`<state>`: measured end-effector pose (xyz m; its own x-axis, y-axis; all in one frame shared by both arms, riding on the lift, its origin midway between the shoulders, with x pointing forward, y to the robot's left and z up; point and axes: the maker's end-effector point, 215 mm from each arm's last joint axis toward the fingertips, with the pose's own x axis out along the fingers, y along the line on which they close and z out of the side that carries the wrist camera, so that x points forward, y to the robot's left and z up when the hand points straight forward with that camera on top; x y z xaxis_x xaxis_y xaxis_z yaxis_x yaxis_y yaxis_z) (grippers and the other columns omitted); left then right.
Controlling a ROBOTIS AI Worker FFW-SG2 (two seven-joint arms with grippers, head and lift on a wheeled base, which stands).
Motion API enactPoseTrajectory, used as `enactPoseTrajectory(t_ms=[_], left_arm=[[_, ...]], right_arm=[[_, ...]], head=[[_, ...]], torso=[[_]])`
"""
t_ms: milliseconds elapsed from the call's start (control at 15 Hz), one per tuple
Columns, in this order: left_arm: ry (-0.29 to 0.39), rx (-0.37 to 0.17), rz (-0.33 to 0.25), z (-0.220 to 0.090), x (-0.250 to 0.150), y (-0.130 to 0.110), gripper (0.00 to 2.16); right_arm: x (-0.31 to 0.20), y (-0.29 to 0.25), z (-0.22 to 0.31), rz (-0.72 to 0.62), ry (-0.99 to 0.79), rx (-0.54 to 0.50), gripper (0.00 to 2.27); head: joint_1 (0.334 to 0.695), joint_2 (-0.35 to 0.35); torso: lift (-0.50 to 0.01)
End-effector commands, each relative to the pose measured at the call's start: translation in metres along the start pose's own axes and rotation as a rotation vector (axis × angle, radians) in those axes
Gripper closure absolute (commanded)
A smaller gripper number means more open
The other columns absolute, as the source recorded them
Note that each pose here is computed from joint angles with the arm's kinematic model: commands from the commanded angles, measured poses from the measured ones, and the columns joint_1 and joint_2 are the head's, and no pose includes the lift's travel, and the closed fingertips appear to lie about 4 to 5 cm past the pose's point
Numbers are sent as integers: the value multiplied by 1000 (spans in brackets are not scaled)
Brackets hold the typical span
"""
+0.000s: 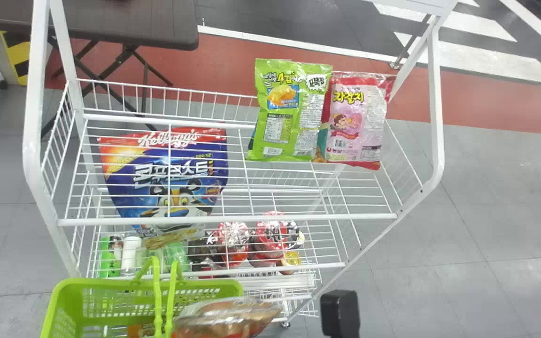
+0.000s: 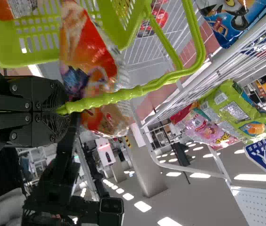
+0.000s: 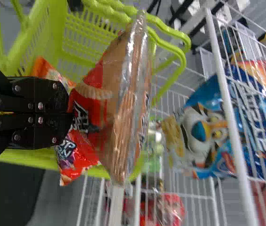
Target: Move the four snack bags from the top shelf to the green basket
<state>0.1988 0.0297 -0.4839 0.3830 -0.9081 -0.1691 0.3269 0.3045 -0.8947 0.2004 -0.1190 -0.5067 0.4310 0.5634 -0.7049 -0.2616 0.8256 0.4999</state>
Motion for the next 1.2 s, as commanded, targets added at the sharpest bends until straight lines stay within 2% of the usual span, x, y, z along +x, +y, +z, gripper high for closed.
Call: enactPoseTrajectory(t_ms=[0,133,267,333,400,467,533,667,800,1000,1133], left_arm=[[-2,0,3,1,-1,1,1666],[-2,0,2,1,-1,1,1666],[-3,1,-5,1,0,-1,1666],[-3,2,-6,1,1,-2,1666],[-2,4,-7,1,1,-2,1666],[-2,5,-10,0,3,-4,1666],[4,6,-10,-2,5,-4,1666],[12,9,-9,-5,7,-5,1666],[21,14,-9,-7,10,-7,1666],[26,24,-10,-6,11,-8,1666],[32,22,-7,-8,9,-7,1666]], right_arm=[[-1,35,-19,123,57,92,2132],[-5,45,-29,157,90,130,2132],[3,26,-35,98,104,132,2128],[7,15,-36,67,108,131,1990],[12,4,-33,34,100,123,1420],[16,-7,-30,7,98,108,201],[21,-14,-17,-4,55,84,-1],[26,-25,25,-35,-84,-11,22],[18,-25,89,-53,-301,-150,49],[-1,-15,146,-67,-465,-252,53],[-32,-13,212,-188,-681,-376,53]], head=[[695,-295],[695,-231],[695,-204],[695,-207],[695,-243],[695,-262],[695,-277],[695,-299],[695,-302],[695,-289],[695,-282]], torso=[[0],[0],[0],[0],[0],[0],[0],[0],[0],[0],[0]])
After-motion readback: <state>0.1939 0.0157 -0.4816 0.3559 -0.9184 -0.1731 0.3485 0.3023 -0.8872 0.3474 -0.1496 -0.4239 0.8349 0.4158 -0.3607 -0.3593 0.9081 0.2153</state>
